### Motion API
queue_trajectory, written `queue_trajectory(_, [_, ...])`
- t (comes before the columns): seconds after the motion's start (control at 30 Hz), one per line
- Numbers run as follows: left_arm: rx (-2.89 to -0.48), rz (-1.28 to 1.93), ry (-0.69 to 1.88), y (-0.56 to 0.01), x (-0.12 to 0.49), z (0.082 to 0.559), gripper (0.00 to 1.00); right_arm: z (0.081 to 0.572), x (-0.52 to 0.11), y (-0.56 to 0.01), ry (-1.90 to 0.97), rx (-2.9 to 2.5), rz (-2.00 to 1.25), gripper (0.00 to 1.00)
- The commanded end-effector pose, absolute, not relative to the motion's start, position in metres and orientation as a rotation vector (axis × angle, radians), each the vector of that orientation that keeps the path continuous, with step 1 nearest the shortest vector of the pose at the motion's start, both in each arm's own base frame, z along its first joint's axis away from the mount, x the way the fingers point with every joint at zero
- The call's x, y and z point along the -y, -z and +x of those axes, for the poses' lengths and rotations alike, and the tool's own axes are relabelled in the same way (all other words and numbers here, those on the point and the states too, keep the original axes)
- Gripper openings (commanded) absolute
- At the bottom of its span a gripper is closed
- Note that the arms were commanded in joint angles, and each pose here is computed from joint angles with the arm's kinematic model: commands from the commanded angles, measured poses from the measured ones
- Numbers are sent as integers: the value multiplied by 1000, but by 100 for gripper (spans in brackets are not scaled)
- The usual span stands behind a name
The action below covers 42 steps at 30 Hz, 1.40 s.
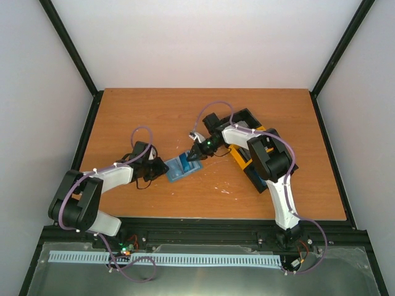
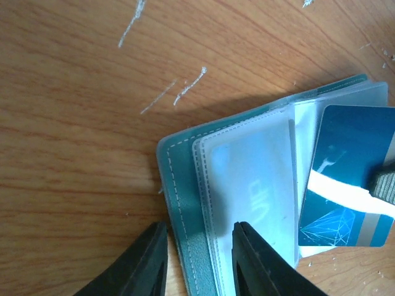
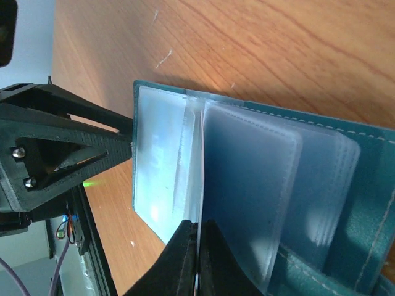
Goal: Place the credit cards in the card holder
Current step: Insert the credit card into the card holder.
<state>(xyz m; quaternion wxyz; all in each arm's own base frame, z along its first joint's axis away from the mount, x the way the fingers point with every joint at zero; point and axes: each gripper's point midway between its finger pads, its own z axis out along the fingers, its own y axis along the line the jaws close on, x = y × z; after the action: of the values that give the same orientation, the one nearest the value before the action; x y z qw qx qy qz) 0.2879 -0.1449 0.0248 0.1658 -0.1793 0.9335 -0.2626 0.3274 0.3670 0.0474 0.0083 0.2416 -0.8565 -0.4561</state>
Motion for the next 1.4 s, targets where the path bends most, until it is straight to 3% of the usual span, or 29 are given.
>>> queue_trajectory(0.0, [-2671,-539,751,-22,144,289,29,320,-369,-39,1371,2644,752,3])
queue_trajectory(0.13, [-2671,-539,752,-20,145,291,25,307,-371,-35,1385,2578,695,3])
queue_trajectory(0.73, [-2672,-550,769,-14,145,284,24,300,-379,-6,1320,2667,351,3])
queue_trajectory(1.37, [-2659,-542,777,-19,146,287,24,298,-359,-9,1253,2801,250,3])
